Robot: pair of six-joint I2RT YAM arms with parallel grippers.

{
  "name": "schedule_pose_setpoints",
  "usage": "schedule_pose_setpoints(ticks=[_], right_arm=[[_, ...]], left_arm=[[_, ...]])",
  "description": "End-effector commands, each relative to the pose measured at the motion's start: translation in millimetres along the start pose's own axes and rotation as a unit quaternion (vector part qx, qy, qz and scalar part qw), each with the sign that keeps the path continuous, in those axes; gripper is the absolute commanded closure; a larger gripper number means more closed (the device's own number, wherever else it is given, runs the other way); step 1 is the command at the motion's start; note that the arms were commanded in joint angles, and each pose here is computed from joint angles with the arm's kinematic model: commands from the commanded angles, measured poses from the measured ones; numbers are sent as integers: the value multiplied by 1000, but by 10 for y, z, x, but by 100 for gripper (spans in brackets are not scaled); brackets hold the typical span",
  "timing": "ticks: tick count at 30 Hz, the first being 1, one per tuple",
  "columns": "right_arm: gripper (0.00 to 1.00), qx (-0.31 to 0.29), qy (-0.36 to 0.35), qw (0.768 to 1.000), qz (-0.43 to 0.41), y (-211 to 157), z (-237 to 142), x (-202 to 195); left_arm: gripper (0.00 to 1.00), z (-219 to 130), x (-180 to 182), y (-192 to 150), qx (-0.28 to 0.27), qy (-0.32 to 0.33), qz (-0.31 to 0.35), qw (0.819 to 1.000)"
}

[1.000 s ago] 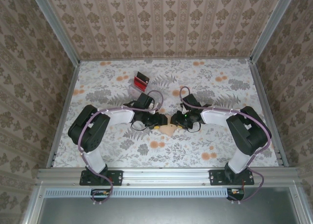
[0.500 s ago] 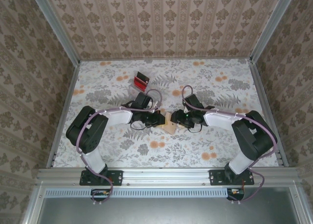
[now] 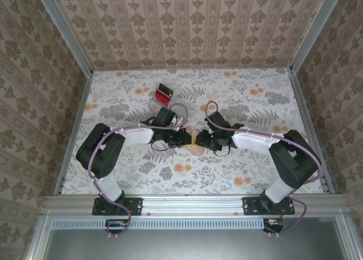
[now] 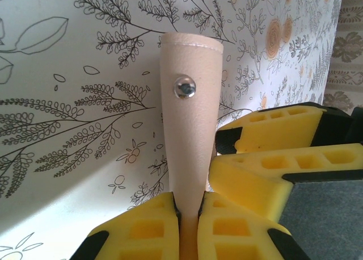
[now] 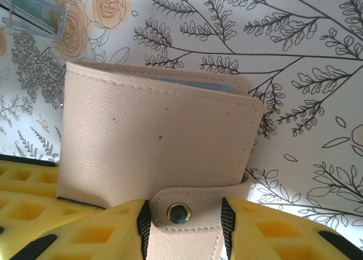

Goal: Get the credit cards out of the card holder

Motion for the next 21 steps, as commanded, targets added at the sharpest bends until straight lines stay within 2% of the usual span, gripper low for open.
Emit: schedule_pose_setpoints(ticks=[1,6,18,21], right_arm=[[58,3,-22,1000,0,-1,28,10],[58,0,-47,999,-10,-5,43,7],[76,-63,-166,984,-23,22,-156,-276],[77,-67,-179,981,-22,24,-170,-292]], left_arm=[[100,-64,-96,31,-11,-9,22,1000],[100,-70,-107,38,-13,-11,23,1000],[100,-120,-24,11,-27,31,17,999],[100,-111,-16,26,-29,34,15,999]])
Point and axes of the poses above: each hand's point on the last joint's axis, 136 mm out from that joint toward the fingers, its own z axis out along the fingers, its own x axis along the line the jaws close on, y = z × x, the point moved 7 cm from there along -z, back along the fingers, and after that the axes turned 9 degrees about z, right-handed, at the moved point
